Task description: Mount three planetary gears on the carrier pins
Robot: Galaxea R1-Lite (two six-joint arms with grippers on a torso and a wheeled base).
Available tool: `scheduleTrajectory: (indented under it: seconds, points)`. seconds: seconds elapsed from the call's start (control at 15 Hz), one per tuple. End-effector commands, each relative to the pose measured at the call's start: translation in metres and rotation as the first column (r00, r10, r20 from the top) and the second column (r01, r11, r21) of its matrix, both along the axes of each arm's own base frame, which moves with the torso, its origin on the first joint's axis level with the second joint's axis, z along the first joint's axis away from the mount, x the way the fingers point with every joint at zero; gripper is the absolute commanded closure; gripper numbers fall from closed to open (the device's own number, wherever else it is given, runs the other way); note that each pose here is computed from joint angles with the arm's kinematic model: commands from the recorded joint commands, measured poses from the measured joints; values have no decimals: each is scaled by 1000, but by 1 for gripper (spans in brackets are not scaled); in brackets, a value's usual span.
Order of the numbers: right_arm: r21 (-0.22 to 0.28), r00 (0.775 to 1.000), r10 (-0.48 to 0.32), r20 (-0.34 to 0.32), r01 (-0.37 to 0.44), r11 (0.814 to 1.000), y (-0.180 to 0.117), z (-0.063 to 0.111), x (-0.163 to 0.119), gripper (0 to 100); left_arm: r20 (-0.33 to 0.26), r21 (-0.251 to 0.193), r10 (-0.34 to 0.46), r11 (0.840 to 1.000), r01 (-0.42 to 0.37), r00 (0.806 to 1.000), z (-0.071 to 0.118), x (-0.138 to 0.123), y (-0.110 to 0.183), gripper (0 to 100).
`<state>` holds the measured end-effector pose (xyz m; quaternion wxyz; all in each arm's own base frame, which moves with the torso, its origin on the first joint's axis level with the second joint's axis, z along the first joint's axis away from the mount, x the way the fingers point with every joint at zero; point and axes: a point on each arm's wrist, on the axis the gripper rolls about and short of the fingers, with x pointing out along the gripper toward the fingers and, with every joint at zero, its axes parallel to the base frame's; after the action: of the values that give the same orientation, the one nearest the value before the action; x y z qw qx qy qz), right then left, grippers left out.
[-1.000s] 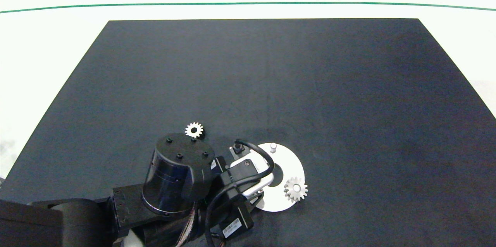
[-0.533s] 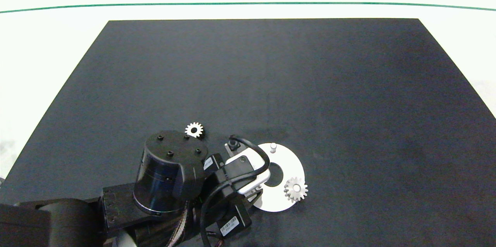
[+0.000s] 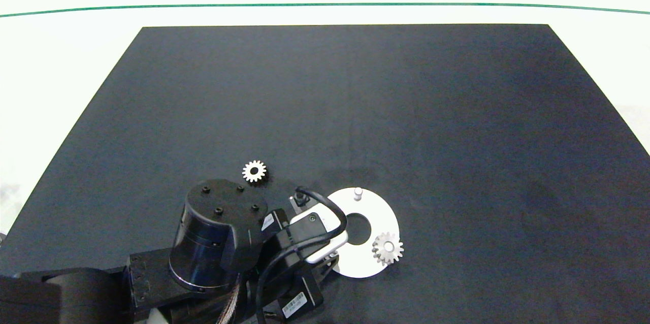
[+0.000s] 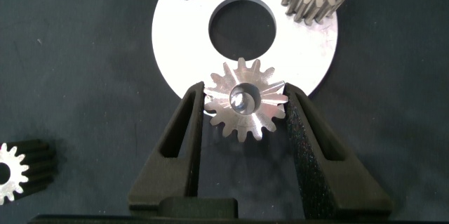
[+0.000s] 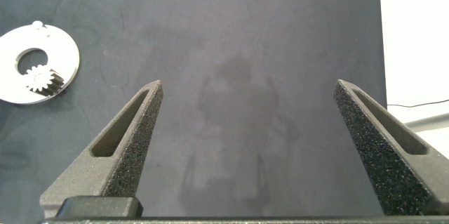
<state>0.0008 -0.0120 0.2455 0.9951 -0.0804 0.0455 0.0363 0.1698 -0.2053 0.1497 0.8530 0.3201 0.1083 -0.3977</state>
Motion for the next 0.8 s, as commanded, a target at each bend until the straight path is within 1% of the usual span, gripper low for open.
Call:
scheduleTrajectory:
  seconds: [0.07, 0.27, 0.47, 0.8]
  points:
    - [-3, 1000, -2, -2, 2, 1000, 0, 0, 0, 0, 3, 0, 1, 1000, -1, 1000, 0, 1, 0, 96]
    - [-3, 1000, -2, -2, 2, 1000, 0, 0, 0, 0, 1, 3, 0, 1000, 0, 1000, -1, 1, -2, 96]
    - [-3, 1000, -3, -2, 3, 1000, 0, 0, 0, 0, 9, -5, -1, 1000, 1, 1000, 0, 2, -3, 96]
    - [-2, 1000, -3, 0, 3, 1000, 0, 0, 0, 0, -2, 4, 0, 1000, 0, 1000, -4, 2, -3, 96]
